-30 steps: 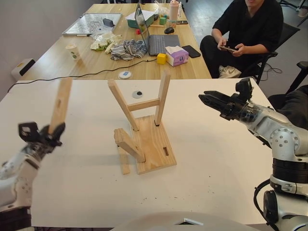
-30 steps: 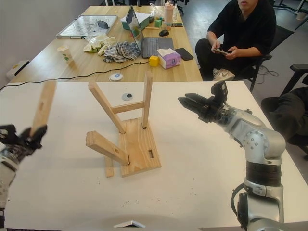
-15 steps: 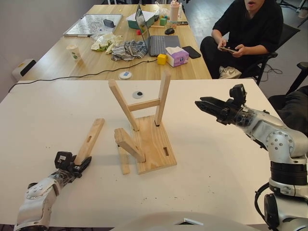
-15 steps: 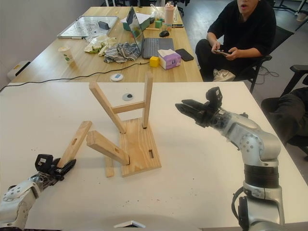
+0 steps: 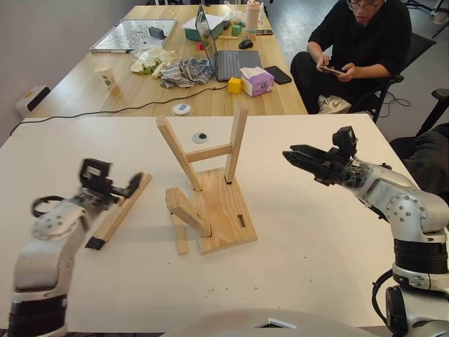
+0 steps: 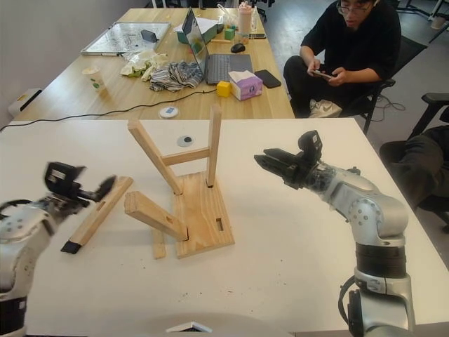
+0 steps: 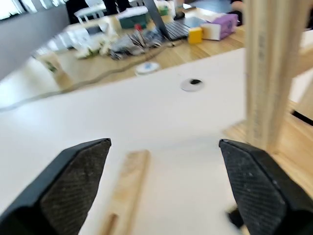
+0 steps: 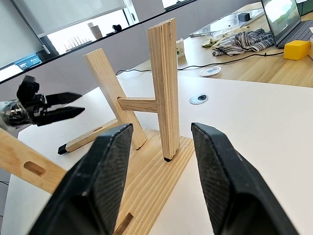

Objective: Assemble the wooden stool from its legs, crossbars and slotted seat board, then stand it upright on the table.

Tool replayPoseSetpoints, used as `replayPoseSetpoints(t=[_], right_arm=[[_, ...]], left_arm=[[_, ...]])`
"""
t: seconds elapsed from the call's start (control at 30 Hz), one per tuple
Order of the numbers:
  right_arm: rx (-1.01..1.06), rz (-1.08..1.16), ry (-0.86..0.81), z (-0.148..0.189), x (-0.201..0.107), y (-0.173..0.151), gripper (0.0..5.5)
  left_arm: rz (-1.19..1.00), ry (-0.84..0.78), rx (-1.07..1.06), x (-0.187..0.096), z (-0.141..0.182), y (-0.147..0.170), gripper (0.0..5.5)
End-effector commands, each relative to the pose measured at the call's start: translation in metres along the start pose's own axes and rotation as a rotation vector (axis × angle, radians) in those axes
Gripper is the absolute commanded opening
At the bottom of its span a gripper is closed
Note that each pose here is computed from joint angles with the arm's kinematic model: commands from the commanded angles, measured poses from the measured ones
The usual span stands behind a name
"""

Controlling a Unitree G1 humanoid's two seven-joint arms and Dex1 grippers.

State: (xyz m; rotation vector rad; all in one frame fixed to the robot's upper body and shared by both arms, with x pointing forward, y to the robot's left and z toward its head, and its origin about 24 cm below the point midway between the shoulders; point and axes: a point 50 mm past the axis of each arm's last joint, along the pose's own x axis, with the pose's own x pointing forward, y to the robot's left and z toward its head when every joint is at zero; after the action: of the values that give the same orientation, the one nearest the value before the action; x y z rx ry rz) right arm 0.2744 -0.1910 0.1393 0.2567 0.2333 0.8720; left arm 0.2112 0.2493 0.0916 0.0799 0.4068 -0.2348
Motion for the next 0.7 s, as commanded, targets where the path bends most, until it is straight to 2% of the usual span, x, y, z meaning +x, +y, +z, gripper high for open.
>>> replayPoseSetpoints(t=[0.03, 0.2, 0.4, 0.53, 0.7], right_arm=[[-0.025, -0.01, 0.012, -0.001, 0.0, 0.001, 2.18], [-0.029, -0.007, 0.015, -0.001, 0.001, 0.0, 2.18], [-0.03, -0.003, 0.026, -0.003, 0.001, 0.001, 2.18], [-0.029, -0.003, 0.034, -0.005, 0.0, 0.002, 2.18], [-0.03, -0.005, 0.035, -0.006, -0.001, 0.001, 2.18]], left_arm=[[-0.136, 0.18, -0.299, -0.003, -0.026, -0.048, 4.07], [-0.15, 0.289, -0.276, -0.002, -0.035, -0.068, 4.07], [-0.077, 0.385, -0.137, -0.003, -0.054, -0.07, 4.07], [0.028, 0.327, -0.133, -0.003, -0.052, -0.065, 4.07], [0.004, 0.371, -0.172, -0.003, -0.064, -0.069, 4.07]])
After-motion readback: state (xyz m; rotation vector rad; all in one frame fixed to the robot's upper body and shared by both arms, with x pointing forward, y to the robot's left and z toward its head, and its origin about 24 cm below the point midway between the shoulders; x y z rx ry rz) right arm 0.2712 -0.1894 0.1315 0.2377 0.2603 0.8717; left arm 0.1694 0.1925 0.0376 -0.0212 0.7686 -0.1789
